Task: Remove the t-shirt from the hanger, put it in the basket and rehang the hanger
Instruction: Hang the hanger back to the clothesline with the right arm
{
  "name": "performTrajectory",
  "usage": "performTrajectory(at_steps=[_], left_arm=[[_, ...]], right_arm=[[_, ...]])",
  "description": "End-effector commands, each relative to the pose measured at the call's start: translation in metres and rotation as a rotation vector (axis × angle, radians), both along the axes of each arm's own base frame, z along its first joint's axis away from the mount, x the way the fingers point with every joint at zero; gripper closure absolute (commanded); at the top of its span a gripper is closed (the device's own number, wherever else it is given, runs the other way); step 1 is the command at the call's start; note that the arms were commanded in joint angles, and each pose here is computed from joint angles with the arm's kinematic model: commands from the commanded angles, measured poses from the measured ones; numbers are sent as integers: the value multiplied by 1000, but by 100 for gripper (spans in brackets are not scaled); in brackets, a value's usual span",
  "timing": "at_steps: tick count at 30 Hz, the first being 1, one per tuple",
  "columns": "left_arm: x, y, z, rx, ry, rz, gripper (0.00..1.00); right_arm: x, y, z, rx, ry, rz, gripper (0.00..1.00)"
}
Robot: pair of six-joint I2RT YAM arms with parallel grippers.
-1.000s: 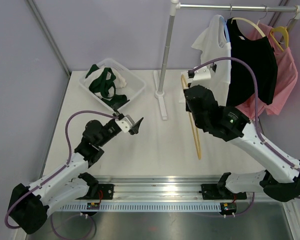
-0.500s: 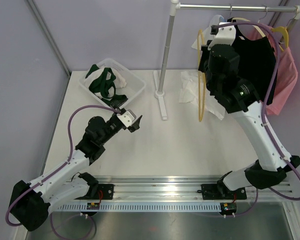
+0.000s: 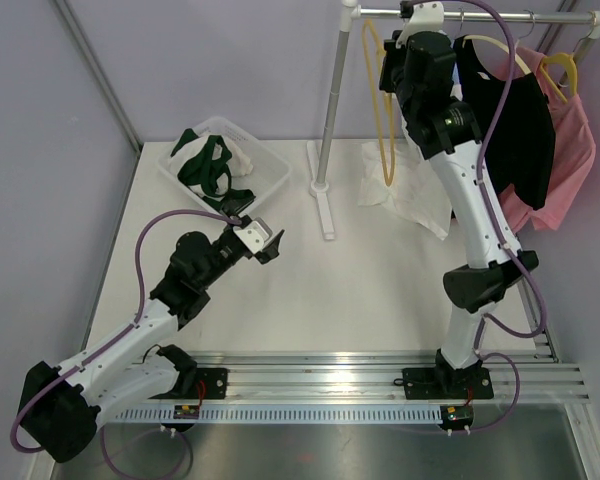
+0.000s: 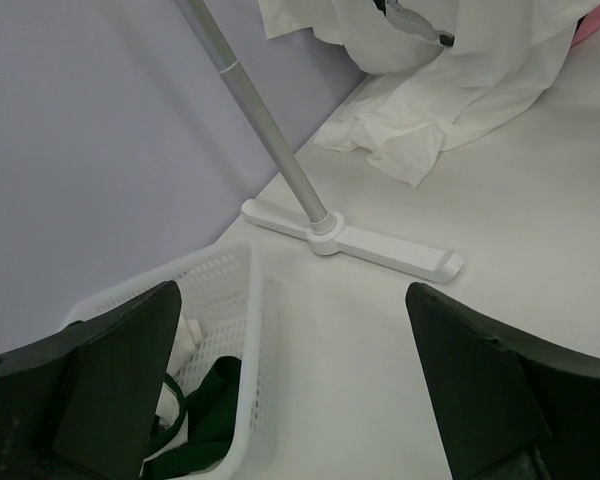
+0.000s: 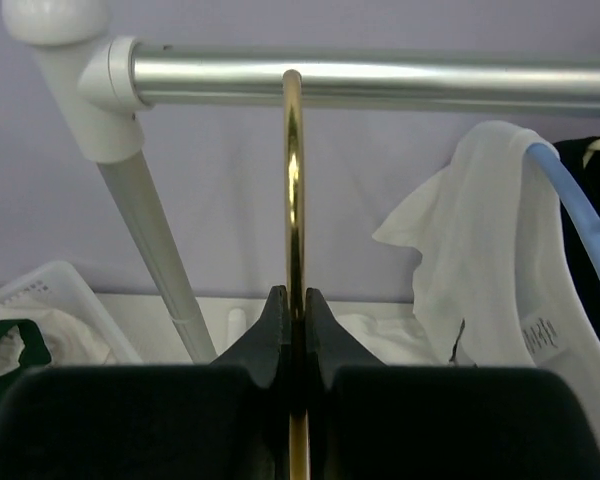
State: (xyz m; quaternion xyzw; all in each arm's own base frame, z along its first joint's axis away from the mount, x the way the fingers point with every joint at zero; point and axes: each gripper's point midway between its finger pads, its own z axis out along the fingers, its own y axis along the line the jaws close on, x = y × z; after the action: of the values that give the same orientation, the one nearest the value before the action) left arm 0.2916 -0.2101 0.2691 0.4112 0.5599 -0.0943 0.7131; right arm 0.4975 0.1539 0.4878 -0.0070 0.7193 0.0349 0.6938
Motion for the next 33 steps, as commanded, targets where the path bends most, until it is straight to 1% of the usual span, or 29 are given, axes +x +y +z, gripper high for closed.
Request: performTrajectory(at_steps=[1, 2, 5, 7, 8, 9, 17, 19, 20, 22, 27, 33], left_arm=[[-1, 0, 32, -52, -66, 4, 1], [-1, -1, 30, -48, -59, -3, 1], [0, -4, 26, -43, -47, -12, 1], [2, -6, 23, -39, -33, -12, 1], [3, -5, 23, -40, -33, -9, 1], [3, -6, 22, -39, -27, -9, 1], [0, -7, 24, -44, -24, -22, 1], [0, -6, 25, -47, -24, -22, 1], [-1, -7, 24, -44, -22, -25, 1], [0, -8, 24, -42, -20, -28, 1], [1, -10, 21, -32, 0, -33, 1], [2, -11, 19, -26, 7, -35, 1]], right_arm=[[16, 8, 41, 53, -143, 58, 100], [20, 8, 49, 64, -183, 51, 100], [35, 12, 48, 81, -223, 39, 100], [45, 16, 43, 80, -223, 37, 100], [44, 14, 50, 85, -239, 34, 100], [50, 16, 43, 80, -229, 26, 100], [49, 23, 55, 107, -278, 65, 100], [53, 27, 47, 126, -250, 74, 100], [50, 26, 55, 131, -264, 76, 100], [55, 28, 45, 130, -234, 78, 100], [58, 28, 42, 145, -221, 94, 100], [67, 29, 32, 185, -196, 151, 100]])
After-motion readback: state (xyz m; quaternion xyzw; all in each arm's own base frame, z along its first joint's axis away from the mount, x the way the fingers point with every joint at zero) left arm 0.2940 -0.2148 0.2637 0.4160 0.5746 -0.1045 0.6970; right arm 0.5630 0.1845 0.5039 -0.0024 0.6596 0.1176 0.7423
